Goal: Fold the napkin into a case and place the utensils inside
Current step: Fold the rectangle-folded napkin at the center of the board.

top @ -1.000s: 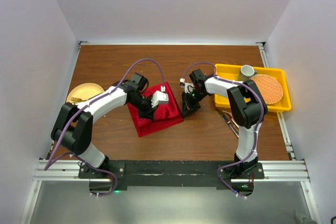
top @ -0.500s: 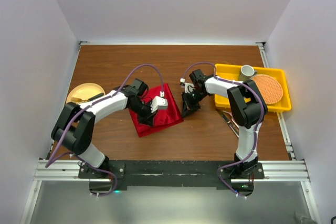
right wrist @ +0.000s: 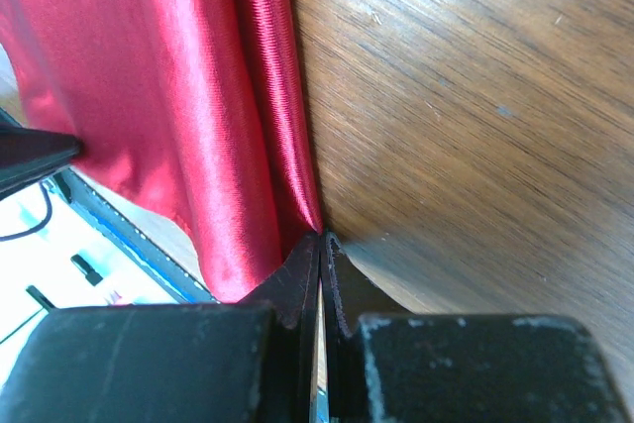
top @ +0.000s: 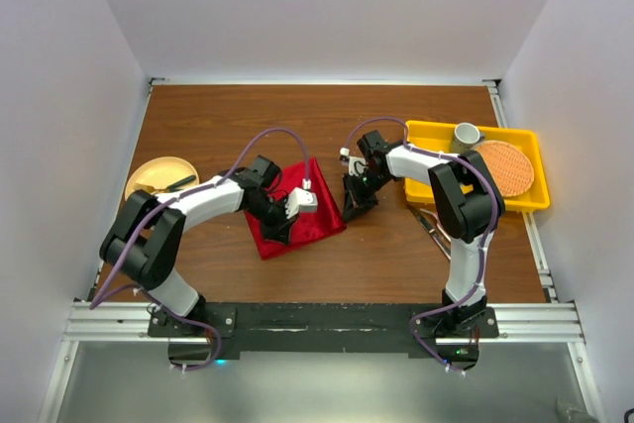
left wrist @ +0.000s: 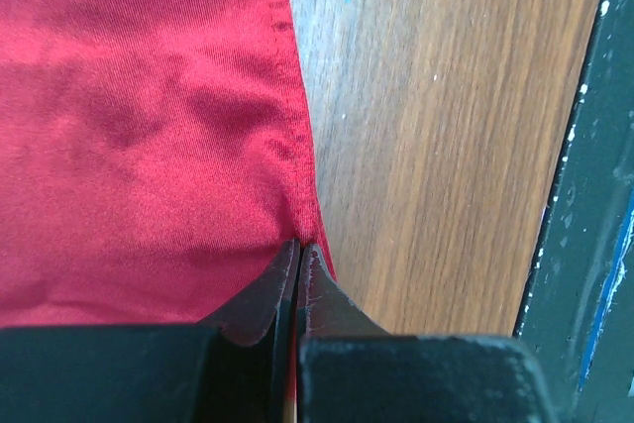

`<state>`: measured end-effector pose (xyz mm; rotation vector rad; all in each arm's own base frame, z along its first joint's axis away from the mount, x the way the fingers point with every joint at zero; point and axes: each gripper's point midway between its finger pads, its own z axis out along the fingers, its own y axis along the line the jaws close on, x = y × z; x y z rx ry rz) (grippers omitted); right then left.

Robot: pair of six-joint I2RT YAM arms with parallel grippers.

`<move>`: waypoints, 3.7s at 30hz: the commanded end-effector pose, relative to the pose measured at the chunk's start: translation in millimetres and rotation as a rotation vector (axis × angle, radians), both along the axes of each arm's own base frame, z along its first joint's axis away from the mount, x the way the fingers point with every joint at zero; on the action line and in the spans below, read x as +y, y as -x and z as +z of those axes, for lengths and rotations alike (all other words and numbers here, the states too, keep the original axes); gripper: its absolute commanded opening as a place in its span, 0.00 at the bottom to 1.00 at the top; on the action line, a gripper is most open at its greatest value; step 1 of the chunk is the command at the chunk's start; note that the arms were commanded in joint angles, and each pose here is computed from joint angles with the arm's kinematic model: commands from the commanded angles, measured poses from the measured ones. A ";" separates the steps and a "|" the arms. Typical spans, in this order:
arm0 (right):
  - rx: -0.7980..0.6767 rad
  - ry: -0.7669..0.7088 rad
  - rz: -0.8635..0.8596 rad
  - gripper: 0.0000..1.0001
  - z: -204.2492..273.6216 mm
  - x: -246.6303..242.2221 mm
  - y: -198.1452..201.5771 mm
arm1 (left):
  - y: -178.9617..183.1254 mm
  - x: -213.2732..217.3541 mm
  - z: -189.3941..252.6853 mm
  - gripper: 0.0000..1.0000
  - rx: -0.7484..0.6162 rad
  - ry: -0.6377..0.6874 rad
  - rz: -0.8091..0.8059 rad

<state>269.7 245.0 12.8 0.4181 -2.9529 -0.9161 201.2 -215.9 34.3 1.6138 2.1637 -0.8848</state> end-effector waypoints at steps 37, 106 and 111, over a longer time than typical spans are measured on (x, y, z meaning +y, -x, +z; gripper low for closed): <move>-0.056 0.024 0.035 0.16 -7.0 -1.5 -13.1 | -22.4 -3.7 -5.9 0.00 -0.055 -0.021 0.052; 0.099 -0.151 0.013 0.19 -22.5 22.6 -2.3 | -52.4 7.7 31.2 0.42 -0.029 0.160 0.231; 0.104 -0.147 -0.001 0.19 -25.8 21.8 -1.6 | -96.5 -7.7 135.0 0.95 -0.141 0.389 0.391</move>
